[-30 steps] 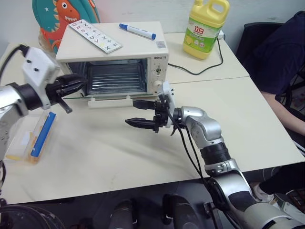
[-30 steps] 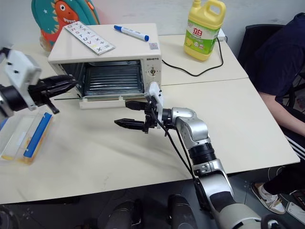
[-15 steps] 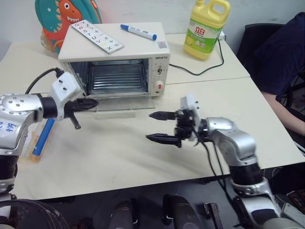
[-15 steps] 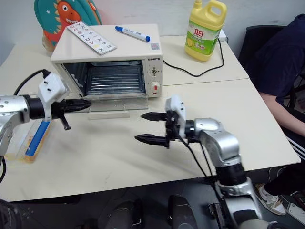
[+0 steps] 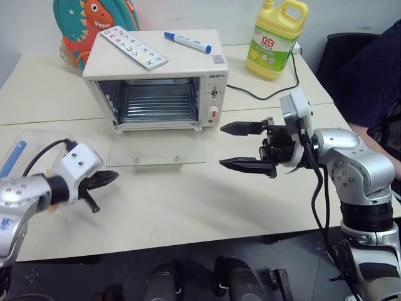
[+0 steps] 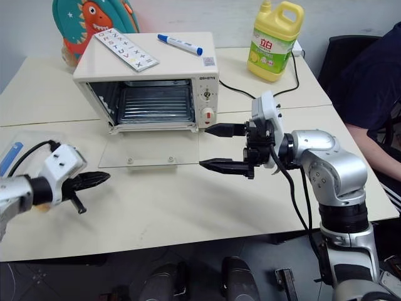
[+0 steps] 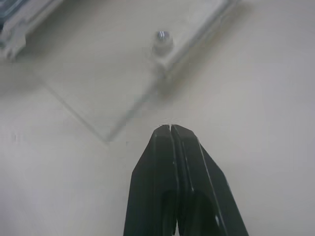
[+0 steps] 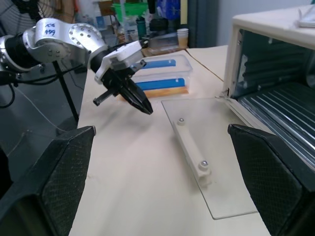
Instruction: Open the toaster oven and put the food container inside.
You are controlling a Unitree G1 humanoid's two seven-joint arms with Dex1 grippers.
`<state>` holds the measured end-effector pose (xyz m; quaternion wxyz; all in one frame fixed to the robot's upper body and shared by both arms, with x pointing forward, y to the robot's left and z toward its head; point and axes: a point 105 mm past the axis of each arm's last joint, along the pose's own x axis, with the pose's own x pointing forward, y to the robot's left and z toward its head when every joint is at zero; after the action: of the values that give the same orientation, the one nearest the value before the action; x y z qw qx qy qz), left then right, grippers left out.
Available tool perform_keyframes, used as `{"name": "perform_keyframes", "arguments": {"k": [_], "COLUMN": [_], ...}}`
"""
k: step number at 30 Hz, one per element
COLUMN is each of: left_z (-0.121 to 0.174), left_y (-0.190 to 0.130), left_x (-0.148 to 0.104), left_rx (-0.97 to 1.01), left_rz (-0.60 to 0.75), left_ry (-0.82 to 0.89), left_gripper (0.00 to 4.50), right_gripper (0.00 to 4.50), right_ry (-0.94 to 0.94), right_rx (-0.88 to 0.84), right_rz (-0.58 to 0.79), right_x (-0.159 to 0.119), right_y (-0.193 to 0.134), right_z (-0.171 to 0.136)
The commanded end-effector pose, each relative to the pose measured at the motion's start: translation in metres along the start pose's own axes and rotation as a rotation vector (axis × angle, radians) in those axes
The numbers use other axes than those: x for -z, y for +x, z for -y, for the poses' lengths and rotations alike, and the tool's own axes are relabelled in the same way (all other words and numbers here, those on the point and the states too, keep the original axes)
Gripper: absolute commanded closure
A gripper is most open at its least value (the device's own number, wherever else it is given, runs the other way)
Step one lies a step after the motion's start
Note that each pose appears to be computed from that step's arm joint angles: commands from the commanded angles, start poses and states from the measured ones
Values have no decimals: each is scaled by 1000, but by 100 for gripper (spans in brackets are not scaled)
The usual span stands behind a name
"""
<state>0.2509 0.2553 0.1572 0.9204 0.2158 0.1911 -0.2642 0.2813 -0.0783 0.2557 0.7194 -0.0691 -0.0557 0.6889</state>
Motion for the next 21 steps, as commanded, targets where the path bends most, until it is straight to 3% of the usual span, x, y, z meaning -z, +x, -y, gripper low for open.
{"name": "perform_keyframes", "arguments": {"k": [1,7,8,11,14,18,21], "left_z": [6,42,43,42,24,0,-16], "left_y": [-32,-81,-91,-116,-149,-147,-150], "left_x": [-12,39,50,74,94,85,86], "left_rx": [-110,-264,-319,-478,-762,-897,-985], "left_rz": [96,48,64,87,171,343,476], "left_ry": [-62,-346,-429,-602,-770,-906,-1109], "left_gripper": [446,446,429,358,263,140,44], "right_gripper": [0,0,0,0,0,0,0], "right_ry": [-41,-53,-52,-42,-1,-13,-35], "right_rx": [-82,-181,-198,-232,-307,-386,-374], "right_rz": [12,8,11,15,2,2,-5], "right_x": [-8,-10,-12,-14,-16,-20,-20], "right_y": [5,13,14,18,20,18,19], "right_z": [-4,3,5,8,9,3,2]}}
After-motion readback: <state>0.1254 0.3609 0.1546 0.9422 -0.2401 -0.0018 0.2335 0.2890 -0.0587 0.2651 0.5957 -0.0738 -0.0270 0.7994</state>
